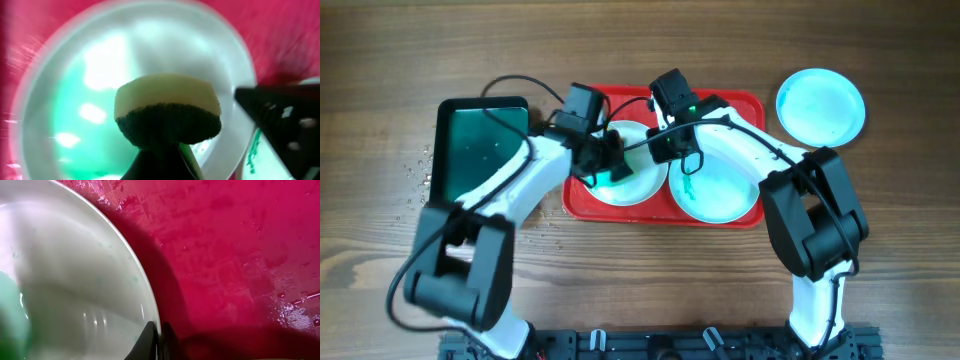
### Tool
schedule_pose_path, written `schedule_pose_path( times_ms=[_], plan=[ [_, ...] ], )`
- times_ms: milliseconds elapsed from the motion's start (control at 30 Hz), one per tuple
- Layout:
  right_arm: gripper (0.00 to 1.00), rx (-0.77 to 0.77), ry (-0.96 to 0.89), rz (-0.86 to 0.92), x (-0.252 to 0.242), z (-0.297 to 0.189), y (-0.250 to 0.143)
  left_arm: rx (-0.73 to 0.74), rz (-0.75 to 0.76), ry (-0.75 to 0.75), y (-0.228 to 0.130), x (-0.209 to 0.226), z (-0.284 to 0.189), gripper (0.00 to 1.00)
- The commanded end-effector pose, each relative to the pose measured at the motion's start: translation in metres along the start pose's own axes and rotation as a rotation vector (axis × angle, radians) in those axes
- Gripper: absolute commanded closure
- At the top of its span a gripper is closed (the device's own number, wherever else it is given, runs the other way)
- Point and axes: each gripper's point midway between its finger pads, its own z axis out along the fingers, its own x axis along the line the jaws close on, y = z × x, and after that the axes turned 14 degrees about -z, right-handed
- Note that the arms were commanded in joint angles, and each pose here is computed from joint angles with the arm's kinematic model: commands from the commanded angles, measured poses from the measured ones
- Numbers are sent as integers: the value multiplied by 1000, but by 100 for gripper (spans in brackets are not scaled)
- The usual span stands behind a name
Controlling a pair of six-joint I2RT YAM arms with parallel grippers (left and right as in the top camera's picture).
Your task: Clean dirty plates on tray and stack at the side
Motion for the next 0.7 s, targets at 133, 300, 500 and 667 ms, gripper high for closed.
schedule_pose_path(
  times_ms=[133, 300, 500, 667],
  plan=[
    [96, 13, -73, 10, -17, -3, -3, -73, -8, 208, 12, 40, 19, 96],
    [96, 16, -73, 12, -17, -3, -4, -213, -5, 362, 34, 66, -2, 96],
    [96, 18, -73, 14, -18, -3, -5, -367, -61, 257, 65, 52, -67, 96],
    [96, -2, -73, 37, -18, -6, 2, -384, -102, 46, 70, 30, -117, 96]
  ],
)
